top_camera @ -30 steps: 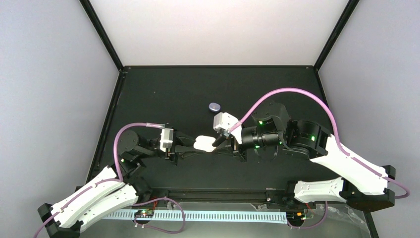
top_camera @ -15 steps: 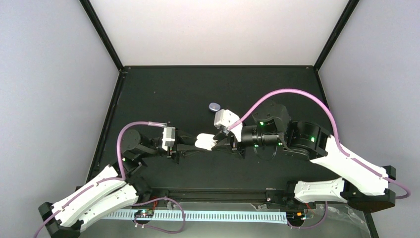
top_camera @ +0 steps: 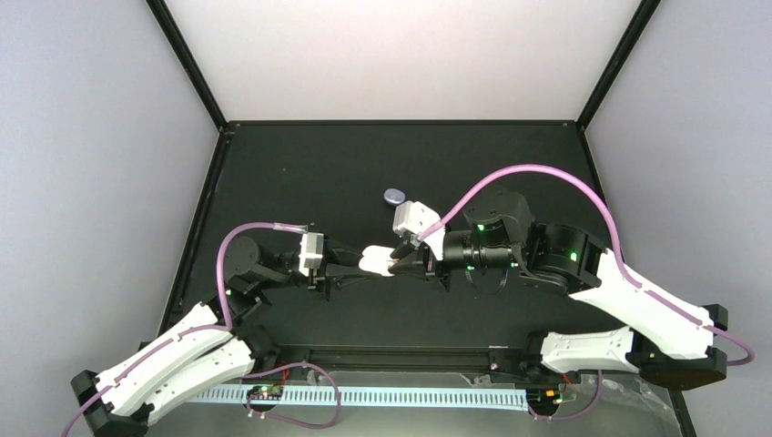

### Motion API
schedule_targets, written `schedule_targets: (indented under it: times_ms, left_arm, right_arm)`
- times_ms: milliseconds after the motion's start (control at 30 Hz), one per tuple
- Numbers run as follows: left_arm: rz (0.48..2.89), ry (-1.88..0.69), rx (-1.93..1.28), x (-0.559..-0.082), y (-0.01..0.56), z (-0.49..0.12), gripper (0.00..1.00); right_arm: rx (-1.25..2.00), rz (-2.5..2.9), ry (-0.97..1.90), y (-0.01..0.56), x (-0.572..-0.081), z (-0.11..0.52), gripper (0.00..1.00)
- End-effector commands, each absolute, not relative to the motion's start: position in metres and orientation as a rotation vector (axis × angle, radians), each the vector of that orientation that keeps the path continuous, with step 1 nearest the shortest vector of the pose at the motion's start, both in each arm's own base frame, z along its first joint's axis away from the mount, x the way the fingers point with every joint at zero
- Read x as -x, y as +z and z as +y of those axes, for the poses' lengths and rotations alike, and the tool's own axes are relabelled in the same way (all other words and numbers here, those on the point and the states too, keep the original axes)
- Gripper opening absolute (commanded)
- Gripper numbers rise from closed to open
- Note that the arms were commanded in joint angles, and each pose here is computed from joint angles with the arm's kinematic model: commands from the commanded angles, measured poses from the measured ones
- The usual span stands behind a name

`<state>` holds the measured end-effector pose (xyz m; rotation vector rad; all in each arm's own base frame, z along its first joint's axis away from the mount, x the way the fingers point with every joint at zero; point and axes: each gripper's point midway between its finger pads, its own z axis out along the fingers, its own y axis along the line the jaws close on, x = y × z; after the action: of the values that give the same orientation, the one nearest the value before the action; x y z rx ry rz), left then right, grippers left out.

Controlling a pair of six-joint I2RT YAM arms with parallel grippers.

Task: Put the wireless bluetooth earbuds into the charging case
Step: Adjust the earbud with the charging case.

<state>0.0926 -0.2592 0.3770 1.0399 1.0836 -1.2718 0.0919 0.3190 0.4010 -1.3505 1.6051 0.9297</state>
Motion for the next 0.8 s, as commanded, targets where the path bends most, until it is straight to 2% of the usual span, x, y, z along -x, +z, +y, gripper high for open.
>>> schedule_targets:
  times_ms: [0,333,633,767]
  left_arm:
    - [0.988,-1.280,-1.049,-0.0804,0.4026,-0.2530,0.02]
    - [0.985,-1.285,-1.043,-0.0808,0.4057,-0.2532,0.02]
    - [0.973,-1.288,-1.038,-0.0794,0.4090,-0.2516,0.02]
    - [0.980,-1.288,-1.036,-0.0807,0.4077,-0.2524,0.02]
  right_arm:
    - [1.379,1.607,0.923,0.3963,-0.0915,0.3204,0.21]
    - [1.388,1.612,0.918,0.3942,-0.0917,0.3210,0.19]
    - [1.400,1.626,0.919,0.3884,-0.0919,0.3235,0.02]
    - [1.404,1.619,0.924,0.3897,-0.0908,0.3236,0.01]
